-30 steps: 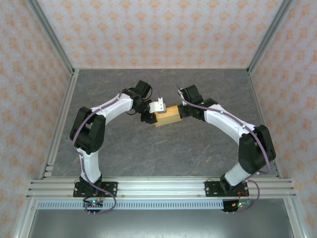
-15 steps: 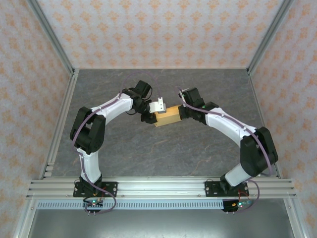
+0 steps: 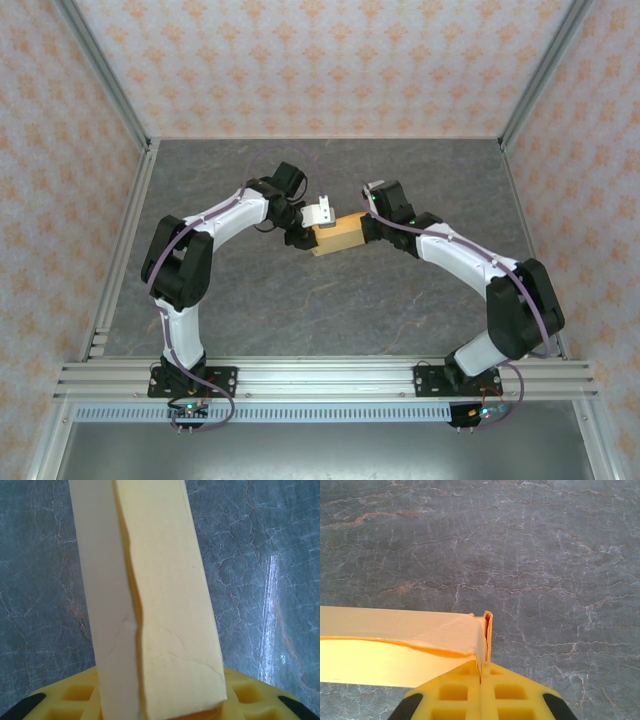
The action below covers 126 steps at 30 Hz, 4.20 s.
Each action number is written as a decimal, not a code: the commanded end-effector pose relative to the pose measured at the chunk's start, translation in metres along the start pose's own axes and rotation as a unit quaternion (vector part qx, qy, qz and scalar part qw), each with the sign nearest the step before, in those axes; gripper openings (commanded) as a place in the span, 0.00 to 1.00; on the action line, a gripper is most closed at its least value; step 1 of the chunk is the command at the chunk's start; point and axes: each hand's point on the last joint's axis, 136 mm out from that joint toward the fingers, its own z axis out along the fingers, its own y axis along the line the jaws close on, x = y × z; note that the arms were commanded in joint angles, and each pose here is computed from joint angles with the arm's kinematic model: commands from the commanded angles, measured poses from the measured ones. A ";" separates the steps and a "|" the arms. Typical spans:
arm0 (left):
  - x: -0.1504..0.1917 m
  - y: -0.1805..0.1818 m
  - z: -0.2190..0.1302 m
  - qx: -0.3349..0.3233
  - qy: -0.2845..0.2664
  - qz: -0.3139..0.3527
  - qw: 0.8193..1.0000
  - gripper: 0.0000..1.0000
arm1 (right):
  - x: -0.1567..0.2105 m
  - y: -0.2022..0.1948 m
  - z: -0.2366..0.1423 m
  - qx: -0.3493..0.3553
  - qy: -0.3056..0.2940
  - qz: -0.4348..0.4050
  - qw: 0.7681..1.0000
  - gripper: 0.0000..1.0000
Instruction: Fold the paper box
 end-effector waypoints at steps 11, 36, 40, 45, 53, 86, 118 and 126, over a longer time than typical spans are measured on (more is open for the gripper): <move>-0.001 0.001 -0.031 -0.026 -0.009 -0.042 0.999 0.55 | 0.017 -0.003 -0.009 0.007 0.028 0.010 1.000 0.01; -0.012 -0.006 -0.064 -0.181 -0.118 -0.347 0.913 0.57 | 0.009 0.005 -0.008 0.007 0.038 0.041 0.998 0.00; -0.017 -0.005 -0.061 -0.185 -0.100 -0.343 0.916 0.46 | 0.009 0.004 -0.010 0.009 0.036 0.040 0.998 0.00; -0.017 -0.001 -0.055 -0.191 -0.085 -0.340 0.917 0.26 | 0.009 0.004 -0.011 0.010 0.036 0.042 0.998 0.00; -0.020 0.001 -0.050 -0.186 -0.077 -0.347 0.916 0.08 | 0.009 0.004 -0.011 0.010 0.036 0.043 0.998 0.00; -0.034 0.012 -0.048 -0.165 -0.166 -0.597 0.767 0.00 | 0.025 0.003 -0.005 0.024 0.049 0.059 0.997 0.00; 0.010 -0.016 -0.022 -0.267 -0.113 -0.513 0.808 0.08 | 0.037 -0.005 0.000 0.037 0.018 0.054 0.998 0.00; -0.006 -0.032 -0.050 -0.235 -0.130 -0.500 0.823 0.39 | 0.037 -0.006 0.001 0.040 0.020 0.051 0.998 0.00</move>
